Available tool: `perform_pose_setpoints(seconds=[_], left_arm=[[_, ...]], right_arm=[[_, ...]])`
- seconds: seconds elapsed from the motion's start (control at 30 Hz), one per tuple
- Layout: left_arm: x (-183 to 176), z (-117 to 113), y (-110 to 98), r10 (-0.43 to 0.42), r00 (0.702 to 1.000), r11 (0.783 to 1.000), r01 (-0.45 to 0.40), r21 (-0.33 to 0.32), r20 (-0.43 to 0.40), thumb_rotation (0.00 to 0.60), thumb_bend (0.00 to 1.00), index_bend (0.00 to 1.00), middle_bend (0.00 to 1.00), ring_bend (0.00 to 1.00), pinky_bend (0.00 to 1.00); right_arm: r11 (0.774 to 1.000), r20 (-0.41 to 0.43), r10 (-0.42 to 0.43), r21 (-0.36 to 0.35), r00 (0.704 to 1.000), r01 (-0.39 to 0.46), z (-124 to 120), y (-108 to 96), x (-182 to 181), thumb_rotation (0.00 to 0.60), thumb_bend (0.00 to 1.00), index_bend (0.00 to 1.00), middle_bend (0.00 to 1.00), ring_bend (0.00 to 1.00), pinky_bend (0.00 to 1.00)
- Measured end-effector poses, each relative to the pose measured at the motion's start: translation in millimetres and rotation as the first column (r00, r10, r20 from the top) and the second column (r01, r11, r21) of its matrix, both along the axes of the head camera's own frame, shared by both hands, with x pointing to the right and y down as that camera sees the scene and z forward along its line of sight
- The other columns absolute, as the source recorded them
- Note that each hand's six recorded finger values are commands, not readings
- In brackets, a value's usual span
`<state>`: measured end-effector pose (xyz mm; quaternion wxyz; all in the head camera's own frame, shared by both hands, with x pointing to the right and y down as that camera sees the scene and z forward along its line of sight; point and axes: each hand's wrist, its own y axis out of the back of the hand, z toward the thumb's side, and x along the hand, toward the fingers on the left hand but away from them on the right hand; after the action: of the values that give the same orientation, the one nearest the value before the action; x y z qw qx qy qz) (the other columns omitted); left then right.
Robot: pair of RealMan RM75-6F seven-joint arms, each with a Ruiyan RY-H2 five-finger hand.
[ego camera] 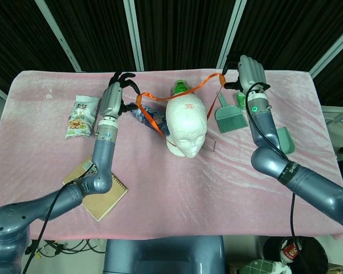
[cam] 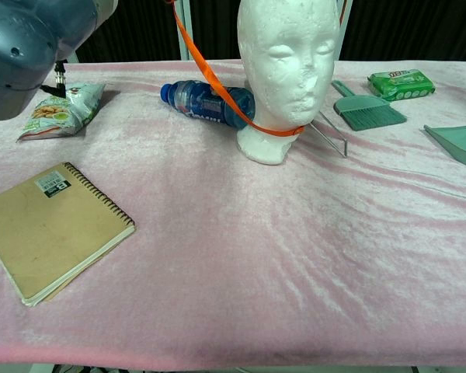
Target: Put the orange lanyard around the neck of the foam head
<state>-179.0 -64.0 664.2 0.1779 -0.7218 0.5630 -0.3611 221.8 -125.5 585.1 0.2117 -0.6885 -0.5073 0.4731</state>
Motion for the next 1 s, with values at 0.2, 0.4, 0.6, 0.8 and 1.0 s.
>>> perform_pose_setpoints(seconds=[0.2,0.4,0.6,0.8,1.0], left_arm=[[-3,23,-2,-0.028,0.999,0.999,0.028,-0.018,0.026,0.6,0.41,0.55,0.22,0.0,0.07],[-6,45,2,-0.048,0.998,0.997,0.051,-0.05,0.043,0.6,0.38,0.52,0.21,0.0,0.07],[-6,70,12,-0.029,0.996,0.992,0.038,-0.119,0.081,0.6,0.09,0.29,0.09,0.0,0.0],[-6,76,13,0.004,0.991,0.988,0.016,-0.154,0.132,0.6,0.03,0.26,0.06,0.0,0.0],[-3,65,10,0.009,0.992,0.992,0.008,-0.13,0.126,0.6,0.01,0.26,0.05,0.0,0.0]], right_arm=[[1.0,-0.047,0.009,-0.017,0.999,-0.01,21,-10,2,0.6,0.48,0.77,0.24,0.35,0.33],[0.998,-0.086,-0.017,-0.063,0.996,0.011,45,-10,-1,0.6,0.41,0.72,0.21,0.33,0.29],[0.99,-0.094,-0.076,-0.129,0.993,0.064,61,-3,-7,0.6,0.13,0.28,0.11,0.23,0.21],[0.975,-0.082,-0.13,-0.192,0.988,0.112,63,4,-7,0.6,0.03,0.17,0.08,0.21,0.2],[0.982,-0.002,-0.079,-0.175,0.997,0.077,47,0,-3,0.6,0.03,0.17,0.08,0.21,0.2]])
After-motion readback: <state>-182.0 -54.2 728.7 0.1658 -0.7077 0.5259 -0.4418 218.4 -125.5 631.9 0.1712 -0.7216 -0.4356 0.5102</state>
